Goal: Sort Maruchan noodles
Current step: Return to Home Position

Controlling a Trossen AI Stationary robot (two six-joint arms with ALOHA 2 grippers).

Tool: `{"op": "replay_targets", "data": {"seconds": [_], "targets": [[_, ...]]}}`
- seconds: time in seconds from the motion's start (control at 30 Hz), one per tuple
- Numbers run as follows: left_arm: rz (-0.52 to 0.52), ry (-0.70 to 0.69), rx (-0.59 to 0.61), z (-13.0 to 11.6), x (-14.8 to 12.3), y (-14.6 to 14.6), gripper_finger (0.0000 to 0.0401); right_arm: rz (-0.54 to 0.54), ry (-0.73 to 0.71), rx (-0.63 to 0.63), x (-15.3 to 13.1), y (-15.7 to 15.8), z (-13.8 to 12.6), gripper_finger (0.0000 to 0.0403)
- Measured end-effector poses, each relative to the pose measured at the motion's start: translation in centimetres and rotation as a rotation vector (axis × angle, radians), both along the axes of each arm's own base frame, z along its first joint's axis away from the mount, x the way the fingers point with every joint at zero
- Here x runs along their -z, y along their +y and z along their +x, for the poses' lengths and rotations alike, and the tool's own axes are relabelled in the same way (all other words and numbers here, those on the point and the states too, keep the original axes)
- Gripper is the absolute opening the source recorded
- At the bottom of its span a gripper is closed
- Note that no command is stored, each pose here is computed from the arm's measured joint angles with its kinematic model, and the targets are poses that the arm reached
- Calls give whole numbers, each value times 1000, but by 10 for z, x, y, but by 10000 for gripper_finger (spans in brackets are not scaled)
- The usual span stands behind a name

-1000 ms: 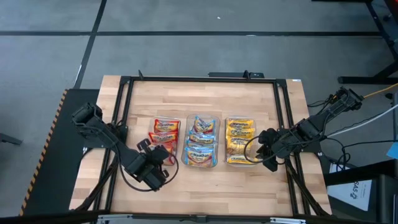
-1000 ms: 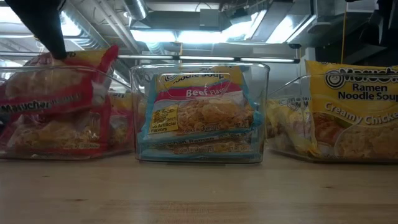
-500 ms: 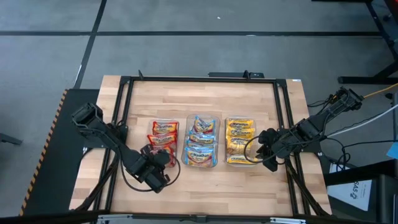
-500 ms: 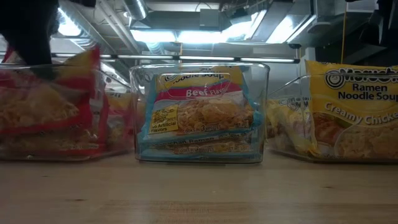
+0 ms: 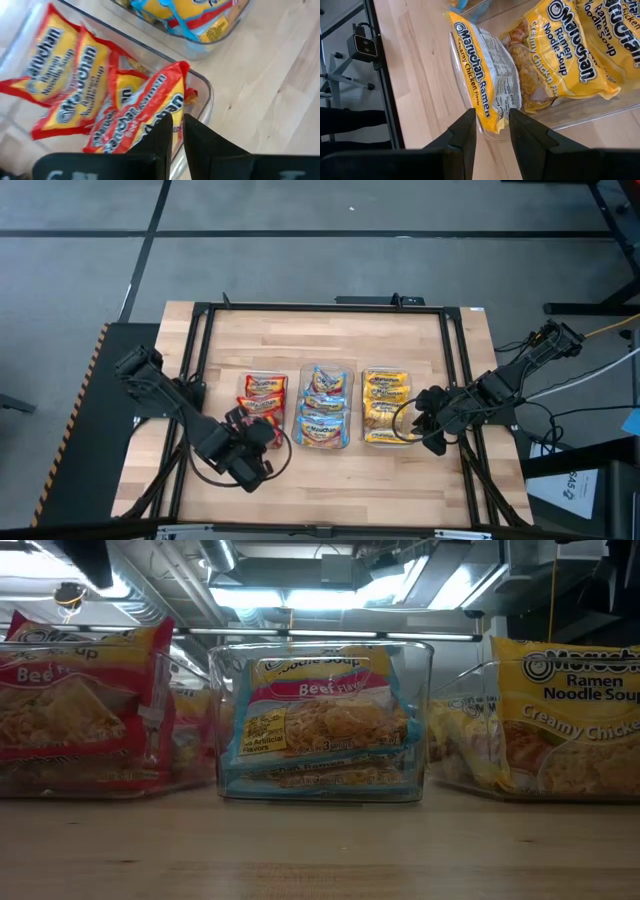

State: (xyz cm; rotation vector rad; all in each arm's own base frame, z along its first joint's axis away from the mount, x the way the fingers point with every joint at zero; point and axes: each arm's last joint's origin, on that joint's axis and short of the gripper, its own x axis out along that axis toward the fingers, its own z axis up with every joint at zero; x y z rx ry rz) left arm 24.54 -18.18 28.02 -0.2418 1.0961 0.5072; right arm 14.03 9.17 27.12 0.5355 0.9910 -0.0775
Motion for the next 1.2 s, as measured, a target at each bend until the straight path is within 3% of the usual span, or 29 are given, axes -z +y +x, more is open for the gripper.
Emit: {"op": "replay_targets", "data": {"seconds": [0.13,0.2,0.3,0.4,0.47,0.6,0.7,0.93,1.07,1.2], "targets": [[-44,-43,-8,4,-19,-1,35,-1,-35,20,-2,1,2,115],[-53,-59,64,6,-34,-4,35,36,-102,-22,-7,4,6,115],[64,-12,178,-4,-54,-1,35,25,-235,-169,-28,6,7,115],[151,30,266,-28,-71,9,33,-99,-374,-170,-47,-3,0,115],[175,6,287,-43,-72,16,27,-177,-433,-114,-51,-12,-7,115],[160,-31,241,-74,-68,38,8,-230,-518,63,-54,-27,-21,115],[123,-68,175,-90,-66,52,2,-158,-550,219,-56,-35,-28,115],[83,-105,167,-107,-71,70,5,-2,-561,323,-58,-35,-29,115],[73,-110,167,-108,-72,71,6,-323,-544,157,-42,-30,-19,115],[74,-109,168,-108,-72,70,6,-376,-561,96,-1,-24,-11,115]]}}
